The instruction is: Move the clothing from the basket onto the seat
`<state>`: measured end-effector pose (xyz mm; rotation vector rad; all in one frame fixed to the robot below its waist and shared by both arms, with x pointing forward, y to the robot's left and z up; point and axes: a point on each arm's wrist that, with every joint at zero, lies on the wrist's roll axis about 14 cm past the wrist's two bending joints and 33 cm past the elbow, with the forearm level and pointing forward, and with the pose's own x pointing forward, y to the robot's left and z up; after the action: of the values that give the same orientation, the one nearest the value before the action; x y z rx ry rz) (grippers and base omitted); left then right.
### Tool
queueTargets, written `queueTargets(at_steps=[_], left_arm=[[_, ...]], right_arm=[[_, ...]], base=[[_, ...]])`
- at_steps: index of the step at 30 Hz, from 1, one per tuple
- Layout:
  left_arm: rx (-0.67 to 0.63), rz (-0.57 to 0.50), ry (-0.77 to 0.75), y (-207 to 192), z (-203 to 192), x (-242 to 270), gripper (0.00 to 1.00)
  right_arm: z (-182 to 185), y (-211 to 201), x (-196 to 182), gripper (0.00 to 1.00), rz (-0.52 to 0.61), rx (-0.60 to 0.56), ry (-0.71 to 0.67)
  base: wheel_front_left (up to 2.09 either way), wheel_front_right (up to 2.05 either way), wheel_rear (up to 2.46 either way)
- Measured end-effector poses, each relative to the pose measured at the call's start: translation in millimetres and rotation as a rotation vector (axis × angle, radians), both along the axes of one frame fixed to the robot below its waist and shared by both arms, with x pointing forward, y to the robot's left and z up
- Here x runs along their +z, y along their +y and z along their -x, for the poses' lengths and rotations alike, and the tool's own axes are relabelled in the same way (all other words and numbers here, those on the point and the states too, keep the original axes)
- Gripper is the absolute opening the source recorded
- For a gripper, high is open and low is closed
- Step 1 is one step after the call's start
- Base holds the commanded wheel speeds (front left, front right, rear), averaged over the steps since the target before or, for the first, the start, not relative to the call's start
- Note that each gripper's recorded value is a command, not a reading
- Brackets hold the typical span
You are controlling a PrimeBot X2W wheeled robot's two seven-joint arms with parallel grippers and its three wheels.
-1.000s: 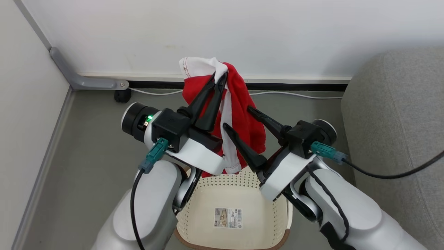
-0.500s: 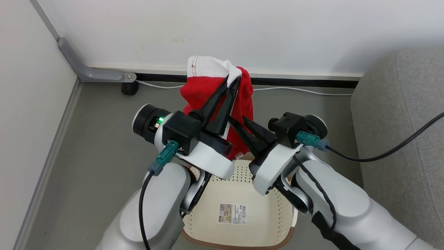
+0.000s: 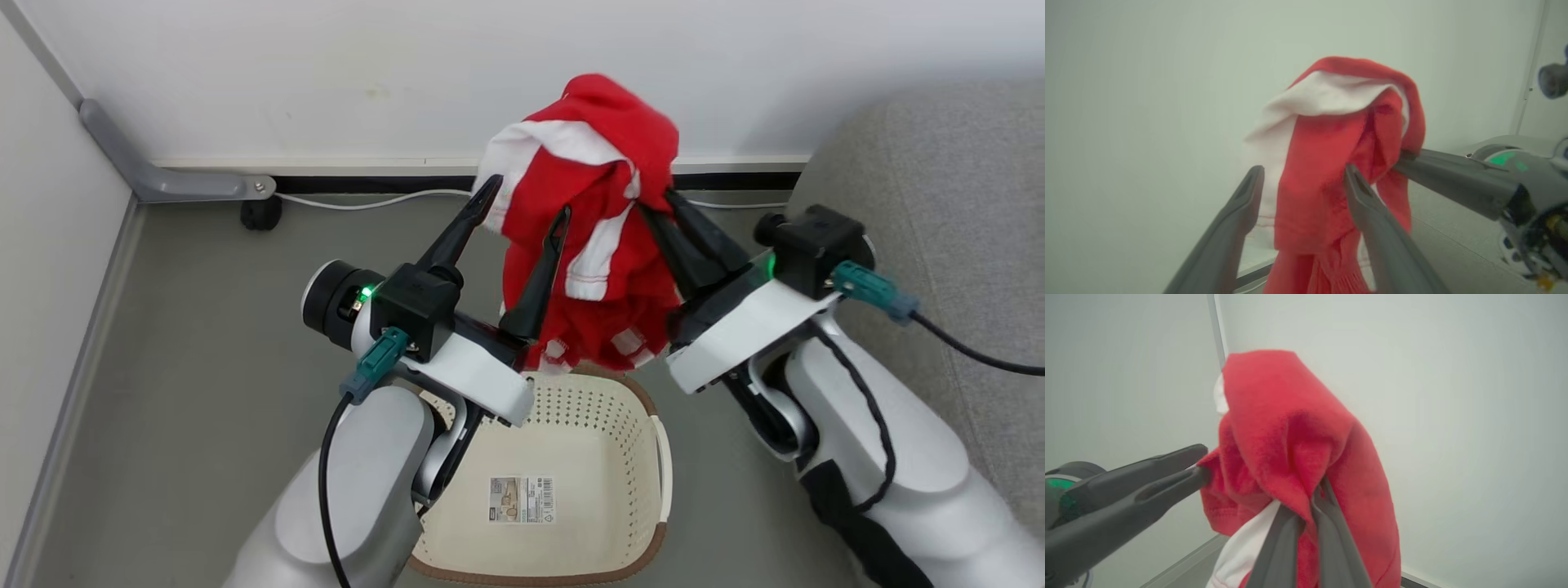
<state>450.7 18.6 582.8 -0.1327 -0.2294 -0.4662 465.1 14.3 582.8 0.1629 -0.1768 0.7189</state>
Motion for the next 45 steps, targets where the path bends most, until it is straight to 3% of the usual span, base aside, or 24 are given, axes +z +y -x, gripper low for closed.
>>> queueTargets(at_steps=[8,16,42,45], left_arm=[[-0.100,0.002,0.070,-27.1,11.2,-25.7,1.00],[-0.225,0.007,0.113,-66.8,24.7,-40.1,1.00],[-0.641,0.010,0.149,-194.3,98.6,-43.4,1.00],[-0.671,0.012,0.166,-200.8,104.1,-48.3,1.00]], right_arm=[[-12.4,-77.0,36.9,0.00,-0.045,-0.199,-0.097],[-1.3,-151.6,63.1,0.00,-0.057,-0.387,-0.164],[128.8,-324.4,72.1,0.00,-0.059,-0.888,-0.208],[139.2,-339.0,70.2,0.00,-0.016,-0.933,-0.213]], base=[[0.00,0.00,0.00],[0.00,0.00,0.00],[0.00,0.00,0.00],[0.00,0.00,0.00]])
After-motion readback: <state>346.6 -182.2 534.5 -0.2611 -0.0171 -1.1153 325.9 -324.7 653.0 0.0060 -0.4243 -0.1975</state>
